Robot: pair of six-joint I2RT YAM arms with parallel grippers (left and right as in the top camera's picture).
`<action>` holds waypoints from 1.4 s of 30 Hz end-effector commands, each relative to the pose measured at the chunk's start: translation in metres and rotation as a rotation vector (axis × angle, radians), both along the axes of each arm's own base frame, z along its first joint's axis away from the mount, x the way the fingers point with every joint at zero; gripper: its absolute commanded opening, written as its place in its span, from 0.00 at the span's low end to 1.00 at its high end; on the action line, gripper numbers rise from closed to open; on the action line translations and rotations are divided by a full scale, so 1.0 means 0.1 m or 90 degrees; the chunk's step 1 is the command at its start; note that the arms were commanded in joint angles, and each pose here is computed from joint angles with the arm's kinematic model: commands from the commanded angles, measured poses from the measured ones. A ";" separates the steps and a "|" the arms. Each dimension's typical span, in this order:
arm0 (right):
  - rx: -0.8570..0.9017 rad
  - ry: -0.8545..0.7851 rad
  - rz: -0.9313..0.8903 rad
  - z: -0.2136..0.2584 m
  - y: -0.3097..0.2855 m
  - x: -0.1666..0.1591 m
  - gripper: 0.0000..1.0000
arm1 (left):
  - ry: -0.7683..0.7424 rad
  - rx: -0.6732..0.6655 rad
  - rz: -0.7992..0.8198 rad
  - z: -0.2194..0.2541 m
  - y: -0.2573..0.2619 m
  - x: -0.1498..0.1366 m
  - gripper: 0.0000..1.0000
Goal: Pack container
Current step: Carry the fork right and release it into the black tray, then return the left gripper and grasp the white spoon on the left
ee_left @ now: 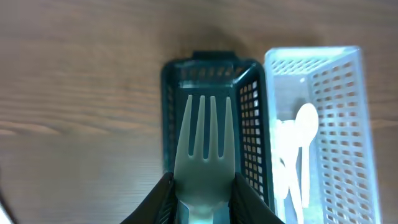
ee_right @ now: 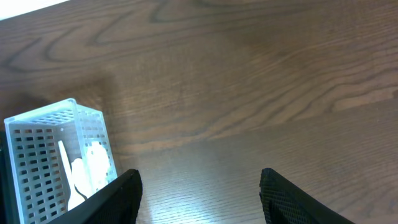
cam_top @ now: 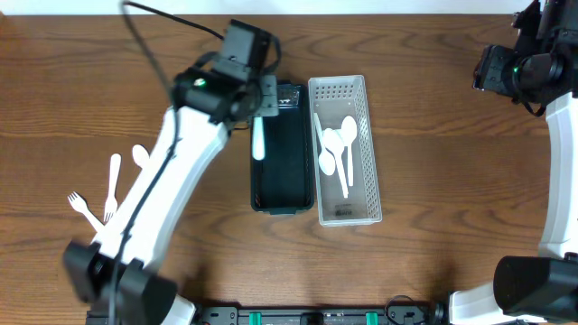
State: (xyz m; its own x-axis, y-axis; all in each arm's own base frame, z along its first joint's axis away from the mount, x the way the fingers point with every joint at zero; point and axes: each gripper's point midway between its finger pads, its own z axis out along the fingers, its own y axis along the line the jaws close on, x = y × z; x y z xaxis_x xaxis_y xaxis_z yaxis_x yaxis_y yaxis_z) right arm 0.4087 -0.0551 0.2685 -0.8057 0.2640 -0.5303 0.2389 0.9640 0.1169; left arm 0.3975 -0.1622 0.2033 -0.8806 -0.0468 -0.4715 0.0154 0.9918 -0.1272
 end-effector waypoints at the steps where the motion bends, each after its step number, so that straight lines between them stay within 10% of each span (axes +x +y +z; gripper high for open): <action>1: -0.006 0.006 0.002 -0.02 -0.03 -0.02 0.64 | 0.074 0.017 0.023 -0.49 -0.07 0.05 0.06; 12: -0.005 0.009 0.002 -0.03 -0.03 -0.03 0.64 | 0.199 0.040 -0.025 -1.38 -0.32 -0.01 0.08; 15: -0.005 0.009 0.002 -0.03 -0.03 -0.03 0.64 | 0.203 0.043 -0.025 -1.41 -0.32 -0.02 0.44; 24: -0.005 0.009 0.002 -0.03 -0.03 -0.03 0.64 | 0.056 0.109 -0.103 -0.56 -0.18 0.18 0.66; 33: -0.008 0.008 0.005 -0.02 -0.04 -0.02 0.65 | -0.114 0.142 0.096 0.94 1.18 -0.11 0.93; 42: -0.008 0.008 0.005 -0.02 -0.04 -0.02 0.65 | 0.040 0.105 0.338 0.57 2.62 -0.69 1.00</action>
